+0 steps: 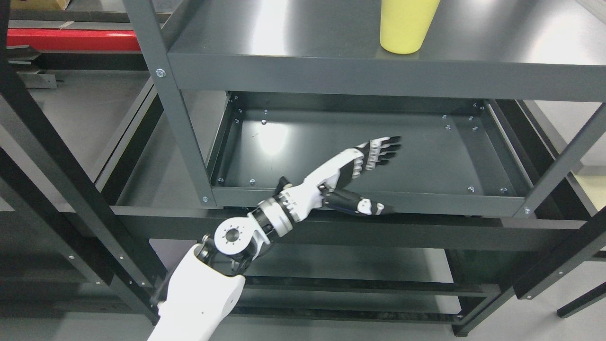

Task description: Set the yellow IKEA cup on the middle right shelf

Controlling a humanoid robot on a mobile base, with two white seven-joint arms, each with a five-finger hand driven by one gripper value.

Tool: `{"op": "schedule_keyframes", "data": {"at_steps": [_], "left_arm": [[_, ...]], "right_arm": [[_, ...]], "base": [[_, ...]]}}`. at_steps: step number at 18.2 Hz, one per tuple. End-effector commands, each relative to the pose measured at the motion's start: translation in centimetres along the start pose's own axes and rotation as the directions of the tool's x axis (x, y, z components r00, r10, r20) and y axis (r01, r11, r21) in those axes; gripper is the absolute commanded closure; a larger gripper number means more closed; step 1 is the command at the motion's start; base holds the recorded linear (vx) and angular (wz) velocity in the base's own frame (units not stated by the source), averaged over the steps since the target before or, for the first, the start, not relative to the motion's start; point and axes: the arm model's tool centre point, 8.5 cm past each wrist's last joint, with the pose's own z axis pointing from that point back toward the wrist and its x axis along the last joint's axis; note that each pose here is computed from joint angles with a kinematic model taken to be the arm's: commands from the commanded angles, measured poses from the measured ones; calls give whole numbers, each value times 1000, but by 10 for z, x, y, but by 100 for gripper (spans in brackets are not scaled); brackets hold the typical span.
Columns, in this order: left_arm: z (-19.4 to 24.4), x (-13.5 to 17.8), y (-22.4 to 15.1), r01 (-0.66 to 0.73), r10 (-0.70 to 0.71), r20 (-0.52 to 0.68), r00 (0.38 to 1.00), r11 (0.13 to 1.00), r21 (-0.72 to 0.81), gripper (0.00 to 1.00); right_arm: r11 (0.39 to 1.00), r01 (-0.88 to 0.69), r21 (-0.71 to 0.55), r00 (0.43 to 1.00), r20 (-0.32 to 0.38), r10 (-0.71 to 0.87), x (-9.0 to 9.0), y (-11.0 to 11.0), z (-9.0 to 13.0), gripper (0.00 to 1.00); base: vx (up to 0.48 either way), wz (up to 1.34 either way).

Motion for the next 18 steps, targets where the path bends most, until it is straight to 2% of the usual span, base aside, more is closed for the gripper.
{"op": "schedule_keyframes", "data": {"at_steps": [1,3,6,8,13,18], "left_arm": [[95,-54,60,25,13,-116,993,947,321,2],[106,-62,60,26,26,-134,991,927,374,2],[110,-59,72,97,-5,-153,988,793,602,2],[109,-63,68,131,-20,-174,985,745,654,1],[87,-52,49,114,-41,-135,990,795,596,1],[68,-53,20,31,20,-96,995,866,498,1]], "right_arm": [[1000,3,-12,1000,-15,-3,-9,-10,-1,1],[1000,3,-12,1000,-15,-3,-9,-10,-1,1],[1000,3,-12,1000,-15,-3,-9,-10,-1,1],[1000,3,-12,1000,-15,-3,-9,-10,-1,1],[1000,3,-12,1000,-15,-3,-9,-10,-1,1],[1000,3,-12,1000,-15,-3,-9,-10,-1,1]], "base": [[0,0],[0,0],[0,0],[0,0],[0,0],[0,0]]}}
